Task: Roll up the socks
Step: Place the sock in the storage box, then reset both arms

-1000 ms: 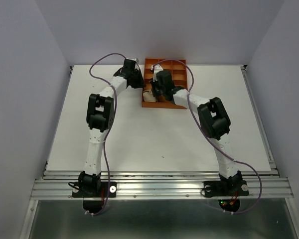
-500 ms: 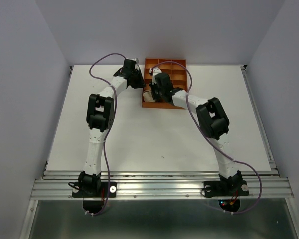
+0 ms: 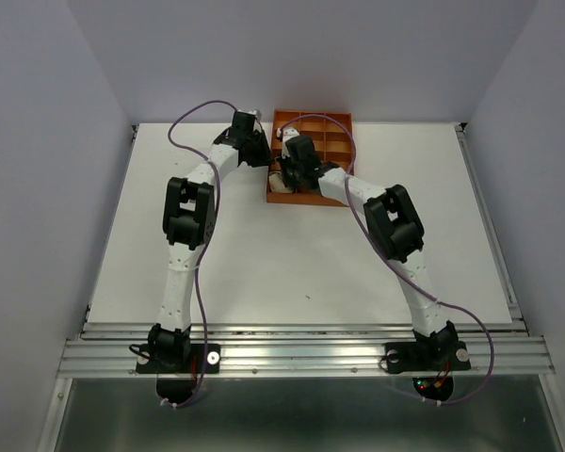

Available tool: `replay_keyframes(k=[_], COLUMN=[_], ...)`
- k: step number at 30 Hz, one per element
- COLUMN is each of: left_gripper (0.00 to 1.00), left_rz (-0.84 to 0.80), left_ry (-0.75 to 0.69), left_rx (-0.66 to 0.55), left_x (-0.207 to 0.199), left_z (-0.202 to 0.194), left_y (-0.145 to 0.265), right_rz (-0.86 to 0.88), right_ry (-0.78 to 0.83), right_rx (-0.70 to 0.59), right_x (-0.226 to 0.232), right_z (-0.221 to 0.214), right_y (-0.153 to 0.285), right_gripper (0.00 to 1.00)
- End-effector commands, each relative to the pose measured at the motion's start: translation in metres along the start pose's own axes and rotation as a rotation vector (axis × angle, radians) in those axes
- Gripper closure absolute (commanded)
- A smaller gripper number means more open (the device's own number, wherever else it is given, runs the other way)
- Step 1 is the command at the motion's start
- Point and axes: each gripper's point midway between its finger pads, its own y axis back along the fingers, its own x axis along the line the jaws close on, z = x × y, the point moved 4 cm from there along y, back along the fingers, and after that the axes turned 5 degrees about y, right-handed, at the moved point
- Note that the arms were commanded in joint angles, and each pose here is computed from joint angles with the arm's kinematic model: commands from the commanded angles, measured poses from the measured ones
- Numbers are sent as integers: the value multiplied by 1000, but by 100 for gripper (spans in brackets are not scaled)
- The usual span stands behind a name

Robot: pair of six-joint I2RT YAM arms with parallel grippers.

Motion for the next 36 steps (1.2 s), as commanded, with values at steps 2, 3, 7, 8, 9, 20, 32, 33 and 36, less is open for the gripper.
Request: replay_keyframes(k=[2,3,7,8,9,20,32,33,36], left_gripper=[100,100,93,91,90,65,40,36,28], left_rz=[14,18,14,16,17,-17,-85,-89,-93], left_ry=[38,39,36,38,37,5,-47,-56,-69], left_rx=[57,51,24,13,1,-128,-261,-274,-316], left_x=[10,9,2,1,-1,-32,-75,-79,-89], left_z=[-16,-14,-4,0,3,44,88,91,100], left_y=[-4,-3,3,6,9,47,113,120,150], right_rz=[-63,-74,-95,-100,-106,-139,-68,-82,-152], right_ry=[-1,-2,4,1,-3,-25,-26,-31,-67], right_rx=[116,91,24,11,-3,-107,-196,-206,-264], right_x=[-2,-4,-7,-8,-8,-13,-5,-7,-17], right_z=[-32,-19,19,25,32,77,108,110,117], right_y=[0,7,29,32,36,75,128,134,161], right_gripper=[88,84,73,72,69,52,0,0,0])
